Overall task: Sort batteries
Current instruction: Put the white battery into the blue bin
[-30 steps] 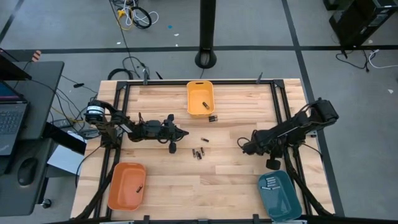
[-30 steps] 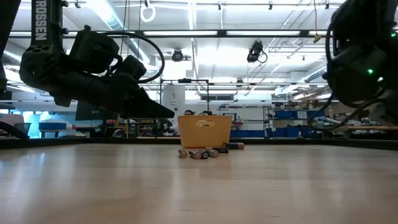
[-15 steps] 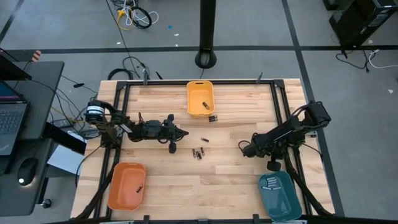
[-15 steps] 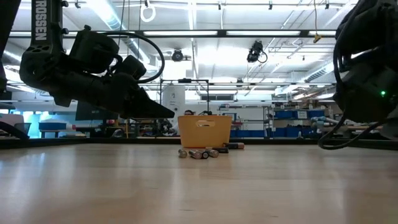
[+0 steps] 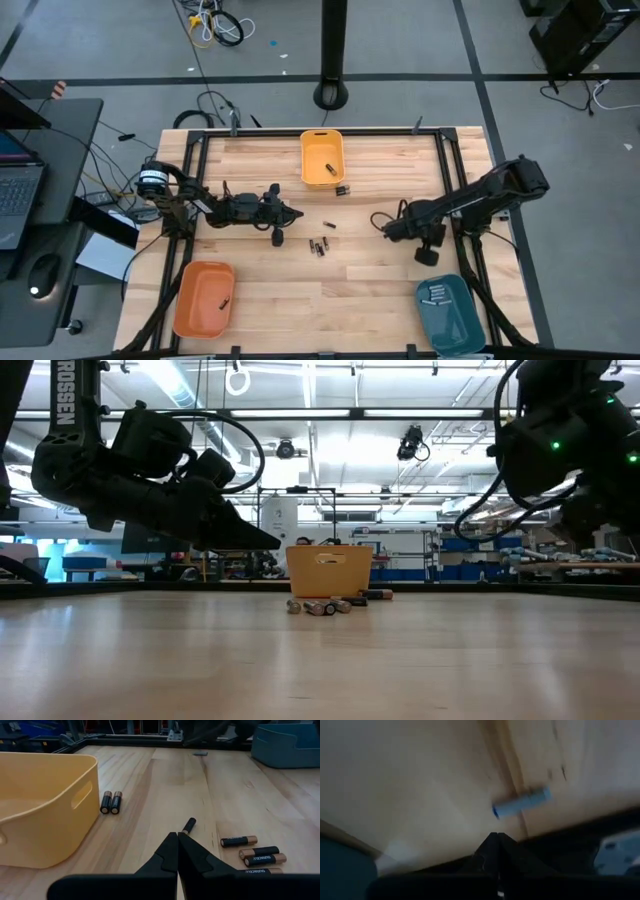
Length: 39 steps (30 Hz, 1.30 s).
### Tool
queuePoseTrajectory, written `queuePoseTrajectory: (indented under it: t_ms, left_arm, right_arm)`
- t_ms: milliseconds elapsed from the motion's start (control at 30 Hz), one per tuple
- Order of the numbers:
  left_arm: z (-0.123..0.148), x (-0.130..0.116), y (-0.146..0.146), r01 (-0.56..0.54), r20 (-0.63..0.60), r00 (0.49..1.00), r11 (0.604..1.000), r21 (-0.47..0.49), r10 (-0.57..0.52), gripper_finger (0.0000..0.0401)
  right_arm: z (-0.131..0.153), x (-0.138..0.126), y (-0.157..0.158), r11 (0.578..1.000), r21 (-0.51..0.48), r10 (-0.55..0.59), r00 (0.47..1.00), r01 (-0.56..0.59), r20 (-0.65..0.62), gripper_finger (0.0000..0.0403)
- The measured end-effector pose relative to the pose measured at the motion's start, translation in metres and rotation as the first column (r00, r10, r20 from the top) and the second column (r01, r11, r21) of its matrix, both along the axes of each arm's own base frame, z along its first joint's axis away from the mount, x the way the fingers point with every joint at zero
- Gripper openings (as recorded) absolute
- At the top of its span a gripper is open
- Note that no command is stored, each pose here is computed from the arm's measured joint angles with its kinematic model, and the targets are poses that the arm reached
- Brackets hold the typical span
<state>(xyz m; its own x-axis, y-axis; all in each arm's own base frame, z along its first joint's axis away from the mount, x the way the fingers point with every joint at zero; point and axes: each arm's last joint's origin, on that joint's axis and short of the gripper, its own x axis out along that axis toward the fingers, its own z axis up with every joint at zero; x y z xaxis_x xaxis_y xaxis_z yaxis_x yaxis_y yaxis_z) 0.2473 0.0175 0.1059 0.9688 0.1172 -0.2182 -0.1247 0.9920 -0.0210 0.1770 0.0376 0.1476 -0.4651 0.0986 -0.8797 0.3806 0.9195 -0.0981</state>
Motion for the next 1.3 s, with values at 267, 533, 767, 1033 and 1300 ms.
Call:
queuePoseTrajectory:
  t_ms: [267, 533, 767, 1033, 1300]
  left_arm:
    - [0.0, 0.0, 0.0, 0.001, 0.0, 1.0, 1.0, -0.003, -0.001, 0.0008]
    - [-0.004, -0.001, -0.005, 0.016, -0.039, 0.999, 1.0, -0.005, -0.016, 0.0008]
    - [-0.005, -0.001, -0.005, 0.018, -0.056, 0.998, 1.0, -0.006, -0.018, 0.0008]
    - [-0.006, -0.001, -0.005, 0.017, -0.059, 0.998, 1.0, -0.01, -0.018, 0.0008]
    - [-0.006, -0.001, -0.005, 0.013, -0.057, 0.998, 1.0, -0.026, -0.014, 0.0008]
  right_arm:
    - [0.019, -0.001, -0.01, 0.962, -0.019, -0.267, 0.953, 0.272, 0.14, 0.003]
    - [0.021, -0.005, -0.013, 0.75, -0.111, -0.578, 0.728, 0.652, 0.37, 0.0067]
    - [0.005, 0.01, -0.009, 0.687, -0.053, -0.612, 0.617, 0.724, 0.494, 0.013]
    - [-0.021, 0.018, -0.009, 0.712, -0.113, -0.575, 0.667, 0.693, 0.474, 0.0132]
    - [-0.013, 0.016, -0.01, 0.781, -0.087, -0.48, 0.684, 0.618, 0.55, 0.0033]
